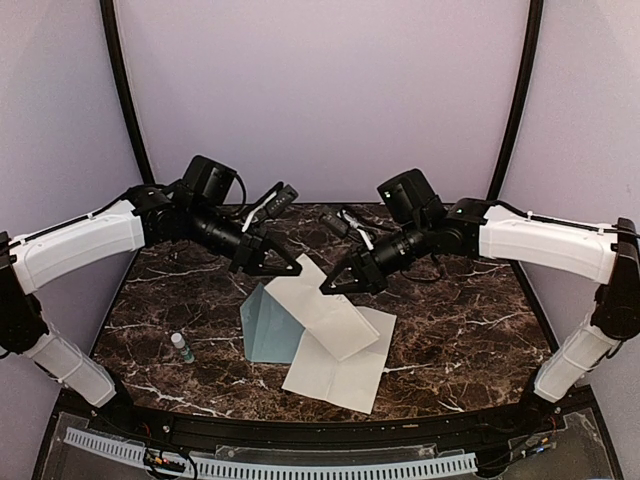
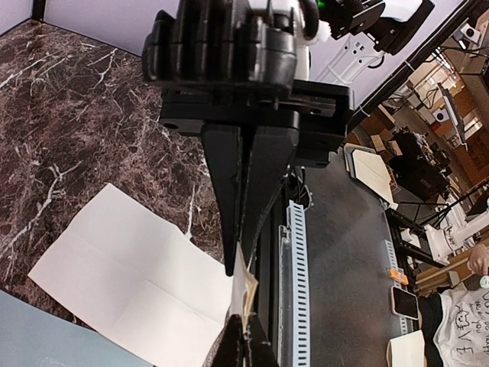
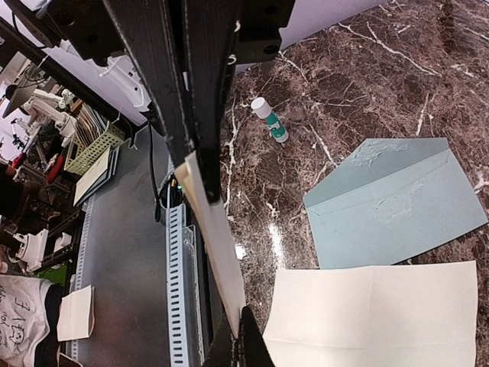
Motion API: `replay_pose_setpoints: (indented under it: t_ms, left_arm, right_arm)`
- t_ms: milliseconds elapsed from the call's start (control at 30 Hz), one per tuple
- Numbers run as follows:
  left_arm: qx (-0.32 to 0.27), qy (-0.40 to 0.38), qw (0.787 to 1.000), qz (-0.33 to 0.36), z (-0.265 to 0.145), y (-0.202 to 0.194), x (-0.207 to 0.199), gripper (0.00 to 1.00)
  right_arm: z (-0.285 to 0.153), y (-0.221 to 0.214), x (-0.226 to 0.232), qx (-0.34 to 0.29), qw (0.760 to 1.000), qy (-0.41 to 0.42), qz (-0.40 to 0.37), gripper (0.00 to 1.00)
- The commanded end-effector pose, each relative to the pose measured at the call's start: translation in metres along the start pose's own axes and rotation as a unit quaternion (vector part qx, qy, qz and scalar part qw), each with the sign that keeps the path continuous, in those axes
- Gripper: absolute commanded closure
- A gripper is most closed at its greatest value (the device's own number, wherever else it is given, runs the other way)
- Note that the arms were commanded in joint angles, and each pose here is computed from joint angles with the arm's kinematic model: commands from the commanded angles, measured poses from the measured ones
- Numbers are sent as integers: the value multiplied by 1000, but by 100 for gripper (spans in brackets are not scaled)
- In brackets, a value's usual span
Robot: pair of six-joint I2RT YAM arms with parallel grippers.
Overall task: Place the letter into the envelope and seal it
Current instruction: Adjust the letter.
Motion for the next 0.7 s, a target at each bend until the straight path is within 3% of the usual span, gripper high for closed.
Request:
replay_pose_setpoints:
  t_ms: [0,33,133,167,233,333,367,467,567,667]
  left_arm:
    - [1,-12,1000,9,-1,-1,-7,100]
    - [-7,-8,1000,11,-4,1,-9,100]
    - [-66,22,997,32,-13,11,-11,100]
    - [-99,46,994,29,-22,17,-15,100]
    - [-173,66,982,36,-36,28,-20,100]
    - [-305,91,947,52,-59,43,-24,100]
    - [-341,85,935,42,-70,45,-32,100]
    - [-455,74,886,39,-93,48,-37,100]
    - [-524,28,851,27,-110,46,-47,100]
    - [-553,2,833,7,-117,45,-49,100]
  right_arm:
    - [-3,16,7,-25,999,1,-30,100]
    - [-5,18,8,-28,999,-4,-33,99]
    - [-19,22,4,-53,997,-50,-38,51]
    - [-27,24,0,-71,994,-78,-38,41]
    - [-53,30,-9,-127,979,-155,-29,25]
    - [-93,34,-10,-261,933,-248,-19,10]
    - [-111,43,1,-331,907,-258,-33,8]
    - [-121,32,6,-423,871,-250,-6,6]
    - [-105,33,10,-444,864,-238,9,6]
    - [-88,39,10,-456,864,-215,18,7]
Point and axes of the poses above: each gripper's point midway between its finger pads, its own z axis out along the fingers, its own x axis along the line the jaws close on, y = z × x, the point moved 6 cm from there along -z, back along the fingers, and after that the axes turned 14 degrees about -z, right-handed, at the moved point
